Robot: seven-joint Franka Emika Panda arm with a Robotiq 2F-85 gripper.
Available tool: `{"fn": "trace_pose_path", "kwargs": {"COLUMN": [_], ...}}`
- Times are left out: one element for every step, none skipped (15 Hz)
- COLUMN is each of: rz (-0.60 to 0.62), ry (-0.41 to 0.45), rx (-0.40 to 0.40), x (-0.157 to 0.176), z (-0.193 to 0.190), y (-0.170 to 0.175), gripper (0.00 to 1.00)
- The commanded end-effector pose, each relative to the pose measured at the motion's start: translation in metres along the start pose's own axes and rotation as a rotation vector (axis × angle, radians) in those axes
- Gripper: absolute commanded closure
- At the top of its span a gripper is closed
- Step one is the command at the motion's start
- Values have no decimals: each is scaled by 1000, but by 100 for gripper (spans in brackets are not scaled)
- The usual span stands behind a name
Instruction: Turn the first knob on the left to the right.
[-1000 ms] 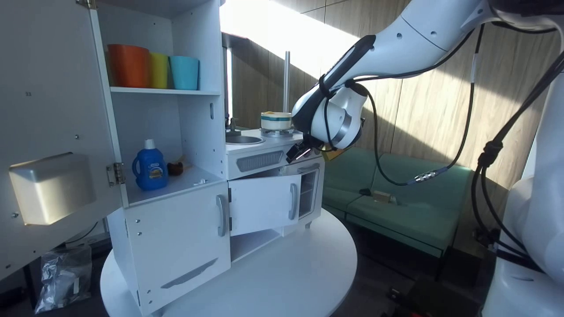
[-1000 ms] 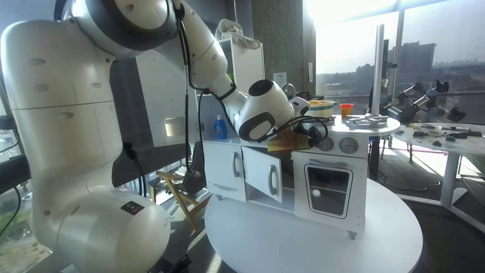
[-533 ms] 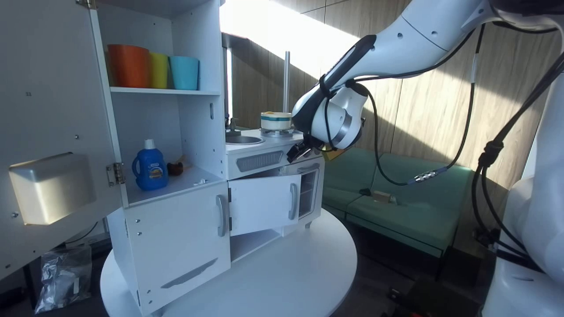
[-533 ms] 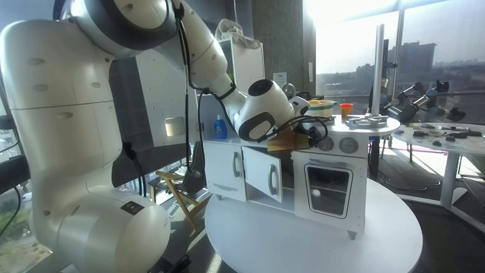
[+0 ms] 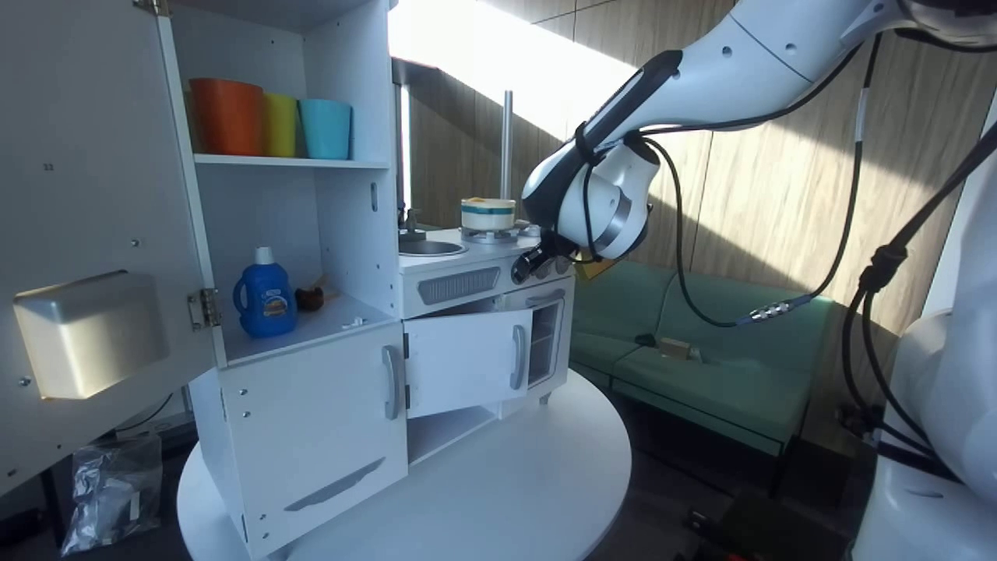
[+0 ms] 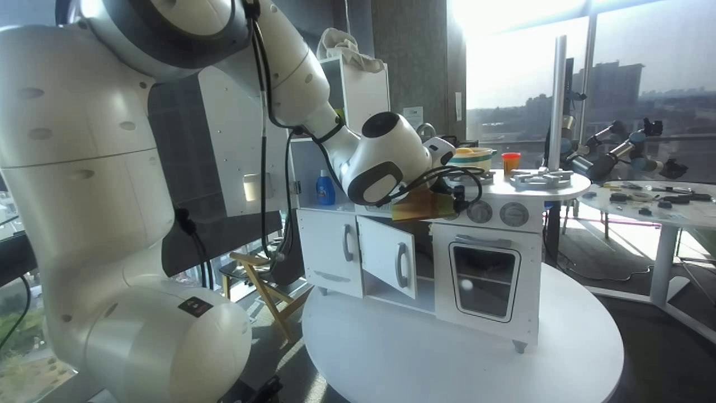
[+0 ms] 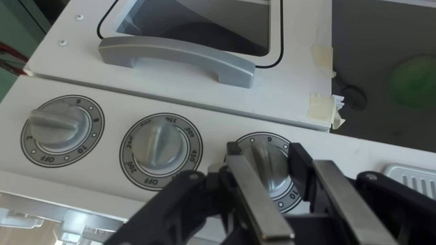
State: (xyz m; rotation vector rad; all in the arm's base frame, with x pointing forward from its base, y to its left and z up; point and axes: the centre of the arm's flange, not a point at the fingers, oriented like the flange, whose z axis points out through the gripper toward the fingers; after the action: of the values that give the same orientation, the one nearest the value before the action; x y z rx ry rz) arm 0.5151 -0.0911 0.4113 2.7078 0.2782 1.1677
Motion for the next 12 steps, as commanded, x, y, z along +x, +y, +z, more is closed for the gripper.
{"fn": "trace_pose_path", "kwargs": {"rz": [-19,-18,-9,15,37,62,93,119,143,161,176,184], "ry": [43,39,40,41,43,45,48,46,45,43,42,46], "rx": [-23,-21,-9,8,20,33,51,60,66,74,79,81], "x": [11,10,9,9,8,7,6,5,5,5,5,4], "z": [-8,-6,-6,-6,-7,-8,-10,-11,-13,-13,-13,-12], "y": [3,4,5,7,11,15,19,22,25,27,28,28], "gripper": [78,79,79,79,79,79,79,79,79,79,79,79]}}
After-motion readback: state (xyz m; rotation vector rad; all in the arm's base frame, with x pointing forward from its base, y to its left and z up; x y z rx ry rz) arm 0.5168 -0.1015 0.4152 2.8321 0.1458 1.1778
